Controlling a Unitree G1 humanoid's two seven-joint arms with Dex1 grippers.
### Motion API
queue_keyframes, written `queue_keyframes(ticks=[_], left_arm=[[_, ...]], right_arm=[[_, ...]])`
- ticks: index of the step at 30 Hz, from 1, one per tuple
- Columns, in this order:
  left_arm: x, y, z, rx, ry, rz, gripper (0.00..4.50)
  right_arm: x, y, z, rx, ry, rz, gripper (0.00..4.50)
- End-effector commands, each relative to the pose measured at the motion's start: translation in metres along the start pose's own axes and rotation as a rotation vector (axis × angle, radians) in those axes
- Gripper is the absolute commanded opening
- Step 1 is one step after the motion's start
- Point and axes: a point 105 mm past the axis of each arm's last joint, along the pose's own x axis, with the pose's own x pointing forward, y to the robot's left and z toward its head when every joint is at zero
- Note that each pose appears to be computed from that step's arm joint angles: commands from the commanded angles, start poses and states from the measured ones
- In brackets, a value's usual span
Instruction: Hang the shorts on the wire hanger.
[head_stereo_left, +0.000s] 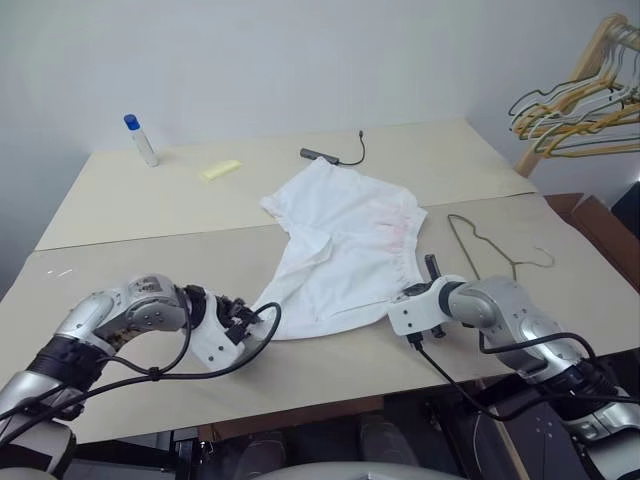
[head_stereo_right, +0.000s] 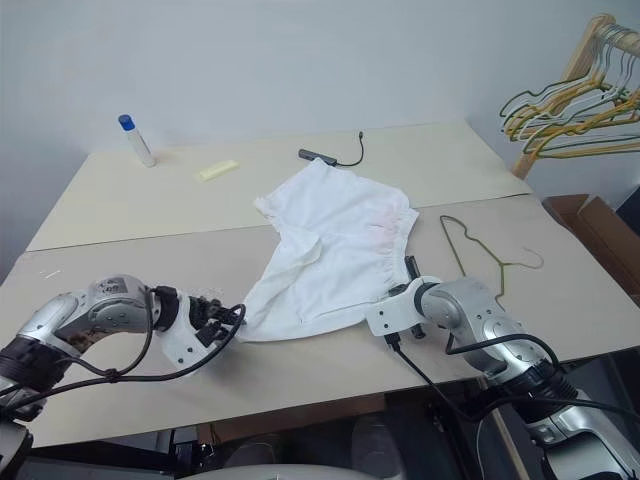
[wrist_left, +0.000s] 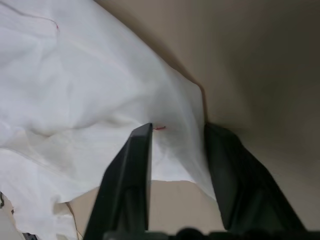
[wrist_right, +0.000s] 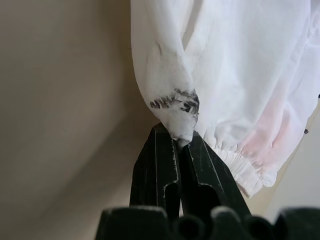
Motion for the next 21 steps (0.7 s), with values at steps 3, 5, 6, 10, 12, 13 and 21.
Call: queue_keyframes(ticks=[3, 5, 6, 10, 12, 13, 21], left_arm=[[0.003, -0.012, -0.013, -0.039, 0.055, -0.041, 0.04], [-0.001, -0.013, -0.016, -0.058, 0.075, -0.032, 0.04], [-0.004, -0.013, -0.018, -0.068, 0.085, -0.026, 0.04], [-0.03, -0.02, -0.009, -0.205, 0.059, -0.039, 0.04], [-0.043, -0.019, 0.0, -0.281, 0.031, -0.03, 0.04], [-0.049, -0.018, 0.004, -0.311, 0.015, -0.026, 0.04], [-0.071, 0.005, 0.032, -0.523, -0.115, 0.056, 0.04]], right_arm=[[-0.01, -0.023, -0.004, 0.005, 0.022, -0.083, 0.0], [-0.012, -0.024, -0.004, 0.015, 0.013, -0.087, 0.0], [-0.015, -0.024, -0.004, 0.021, 0.005, -0.09, 0.0], [-0.038, -0.02, 0.006, 0.041, -0.142, -0.051, 0.0], [-0.054, -0.017, 0.017, 0.024, -0.276, -0.03, 0.0], [-0.062, -0.015, 0.021, 0.022, -0.325, -0.012, 0.0], [-0.082, -0.032, 0.019, 0.026, -0.431, -0.012, 0.0]])
